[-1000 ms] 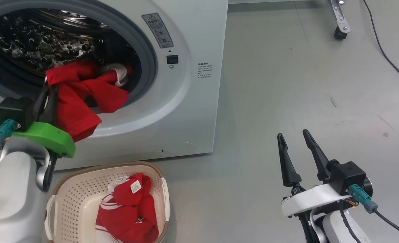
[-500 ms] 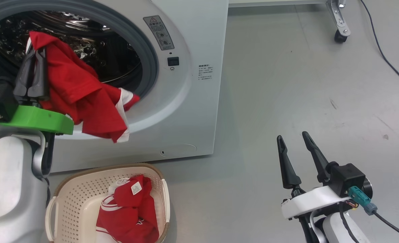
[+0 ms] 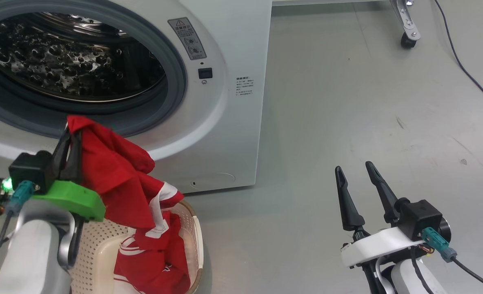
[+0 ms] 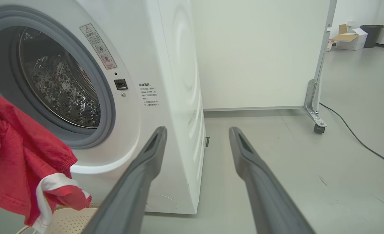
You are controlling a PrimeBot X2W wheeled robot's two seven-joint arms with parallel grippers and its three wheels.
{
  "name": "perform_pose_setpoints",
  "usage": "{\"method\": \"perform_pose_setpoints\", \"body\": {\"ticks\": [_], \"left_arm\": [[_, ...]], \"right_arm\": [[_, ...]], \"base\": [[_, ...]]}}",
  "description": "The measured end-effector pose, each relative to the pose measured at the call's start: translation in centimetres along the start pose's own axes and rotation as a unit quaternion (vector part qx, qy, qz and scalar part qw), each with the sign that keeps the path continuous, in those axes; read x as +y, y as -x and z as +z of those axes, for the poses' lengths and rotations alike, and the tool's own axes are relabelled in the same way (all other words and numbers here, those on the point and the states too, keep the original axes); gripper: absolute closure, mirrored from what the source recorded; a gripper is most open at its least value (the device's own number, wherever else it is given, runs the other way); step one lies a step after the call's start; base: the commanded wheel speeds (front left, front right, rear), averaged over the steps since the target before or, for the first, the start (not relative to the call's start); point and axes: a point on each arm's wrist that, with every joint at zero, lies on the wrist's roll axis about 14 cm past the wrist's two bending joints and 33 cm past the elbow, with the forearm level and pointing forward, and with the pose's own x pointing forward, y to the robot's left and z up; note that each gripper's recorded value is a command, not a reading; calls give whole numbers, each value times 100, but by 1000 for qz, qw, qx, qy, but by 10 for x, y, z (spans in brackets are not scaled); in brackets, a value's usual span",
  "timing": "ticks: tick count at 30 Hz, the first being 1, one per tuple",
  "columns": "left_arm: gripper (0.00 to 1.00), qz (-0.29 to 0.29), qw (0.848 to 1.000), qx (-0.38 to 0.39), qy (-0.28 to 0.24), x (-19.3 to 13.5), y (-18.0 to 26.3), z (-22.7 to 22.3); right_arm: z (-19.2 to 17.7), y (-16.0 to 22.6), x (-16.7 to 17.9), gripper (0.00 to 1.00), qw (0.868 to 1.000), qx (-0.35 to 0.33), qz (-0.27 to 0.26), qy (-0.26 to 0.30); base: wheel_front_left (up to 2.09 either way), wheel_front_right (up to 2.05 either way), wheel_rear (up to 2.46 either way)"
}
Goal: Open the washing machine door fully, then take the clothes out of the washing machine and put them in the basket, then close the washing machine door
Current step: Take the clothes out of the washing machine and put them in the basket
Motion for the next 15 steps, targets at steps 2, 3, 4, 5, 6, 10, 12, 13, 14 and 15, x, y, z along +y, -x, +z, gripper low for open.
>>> {"method": "perform_pose_setpoints", "body": {"ticks": [2,3,4,5,6,10,12,13,14,15], "left_arm": [[100,11,999,41,-1,5,9,-22],[100,15,998,60,1,6,14,-33],[100,18,997,78,7,7,19,-43],[100,18,996,92,9,6,23,-52],[100,18,994,104,10,6,26,-59],[100,21,990,138,16,6,32,-80],[100,24,987,157,17,8,34,-91],[100,25,985,167,17,9,36,-97],[100,26,984,176,18,9,37,-102],[100,26,982,188,17,10,39,-109]], "right_arm": [[-1,0,-1,0,1000,1,-2,0],[-2,1,-2,0,1000,2,-3,0],[-2,1,-2,0,1000,3,-3,2],[-3,1,-2,0,1000,5,-3,2],[-5,1,-3,0,1000,8,-4,2],[-12,-1,-4,0,1000,17,-5,4],[-15,-2,-5,0,1000,22,-5,5],[-17,-3,-5,0,1000,25,-5,6],[-19,-3,-5,0,1000,28,-5,6],[-21,-4,-5,0,999,31,-4,6]], "base": [[0,0,0],[0,0,0],[0,0,0],[0,0,0],[0,0,0],[0,0,0],[0,0,0],[0,0,0],[0,0,0],[0,0,0]]}}
